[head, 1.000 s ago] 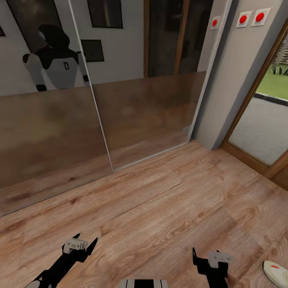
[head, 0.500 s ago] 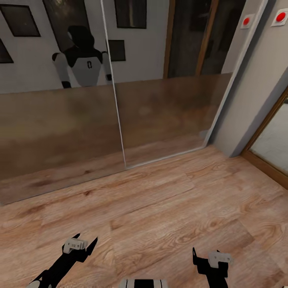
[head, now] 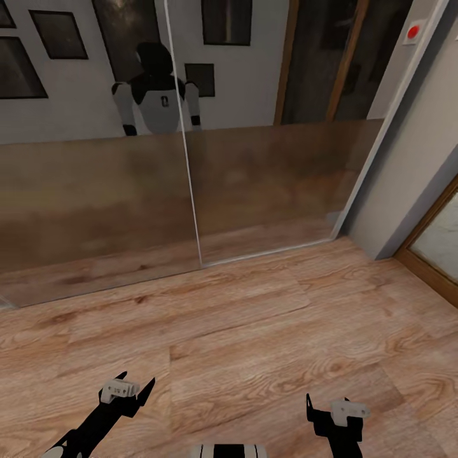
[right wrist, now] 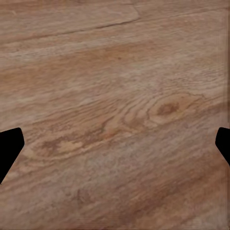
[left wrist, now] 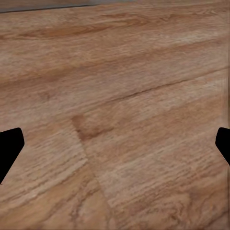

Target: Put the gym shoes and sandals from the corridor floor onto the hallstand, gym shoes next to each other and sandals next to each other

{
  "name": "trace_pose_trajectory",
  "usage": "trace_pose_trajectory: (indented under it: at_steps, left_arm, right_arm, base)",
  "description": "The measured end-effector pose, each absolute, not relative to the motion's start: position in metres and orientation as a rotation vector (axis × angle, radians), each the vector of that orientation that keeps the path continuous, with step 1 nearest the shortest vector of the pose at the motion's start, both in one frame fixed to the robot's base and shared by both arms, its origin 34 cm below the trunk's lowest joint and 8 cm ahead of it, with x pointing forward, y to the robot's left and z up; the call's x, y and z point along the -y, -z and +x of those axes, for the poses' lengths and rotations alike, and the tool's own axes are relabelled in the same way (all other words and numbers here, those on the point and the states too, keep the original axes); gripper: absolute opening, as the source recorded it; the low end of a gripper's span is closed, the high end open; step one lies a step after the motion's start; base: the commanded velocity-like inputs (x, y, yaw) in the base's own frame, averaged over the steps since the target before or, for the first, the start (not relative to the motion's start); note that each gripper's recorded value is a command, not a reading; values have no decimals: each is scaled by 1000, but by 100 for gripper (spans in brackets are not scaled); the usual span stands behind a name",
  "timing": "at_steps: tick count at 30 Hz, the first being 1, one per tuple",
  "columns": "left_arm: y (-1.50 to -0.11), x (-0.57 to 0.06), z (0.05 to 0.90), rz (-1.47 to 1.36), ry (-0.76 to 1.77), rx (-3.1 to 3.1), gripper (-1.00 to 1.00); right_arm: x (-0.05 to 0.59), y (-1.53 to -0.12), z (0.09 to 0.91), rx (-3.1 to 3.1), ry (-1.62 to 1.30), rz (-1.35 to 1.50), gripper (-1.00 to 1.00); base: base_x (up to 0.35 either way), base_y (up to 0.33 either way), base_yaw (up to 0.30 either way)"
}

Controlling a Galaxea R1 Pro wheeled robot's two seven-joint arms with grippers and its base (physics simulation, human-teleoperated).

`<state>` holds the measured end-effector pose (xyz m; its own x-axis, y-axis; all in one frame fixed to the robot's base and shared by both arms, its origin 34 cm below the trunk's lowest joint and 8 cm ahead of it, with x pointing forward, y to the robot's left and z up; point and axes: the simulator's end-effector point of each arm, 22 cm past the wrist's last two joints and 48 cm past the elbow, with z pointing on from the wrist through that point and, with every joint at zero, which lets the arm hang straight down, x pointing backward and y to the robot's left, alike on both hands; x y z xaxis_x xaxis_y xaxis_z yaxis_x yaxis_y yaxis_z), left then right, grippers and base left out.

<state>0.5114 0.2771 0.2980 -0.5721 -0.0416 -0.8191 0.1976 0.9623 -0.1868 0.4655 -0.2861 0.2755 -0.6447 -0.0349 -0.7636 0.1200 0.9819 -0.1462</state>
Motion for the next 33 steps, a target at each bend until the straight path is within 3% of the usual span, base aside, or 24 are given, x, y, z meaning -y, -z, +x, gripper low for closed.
trace_pose_trajectory:
  at_steps: [7, 20, 33]
  left_arm:
    - [-298, -277, 511, 109, 320, -2159, 100]
    - [-298, -279, 512, 108, 317, -2158, 100]
    - [-292, -278, 506, 98, 325, -2174, 100]
  right_arm:
    - [286, -275, 465, -2260, 230, 55, 100]
    - [332, -230, 468, -2306, 331, -230, 100]
    - [337, -221, 465, -2314, 329, -246, 100]
  base:
    - [0, -30, 8]
    - [0, -3, 1]
    - [-83, -47, 0]
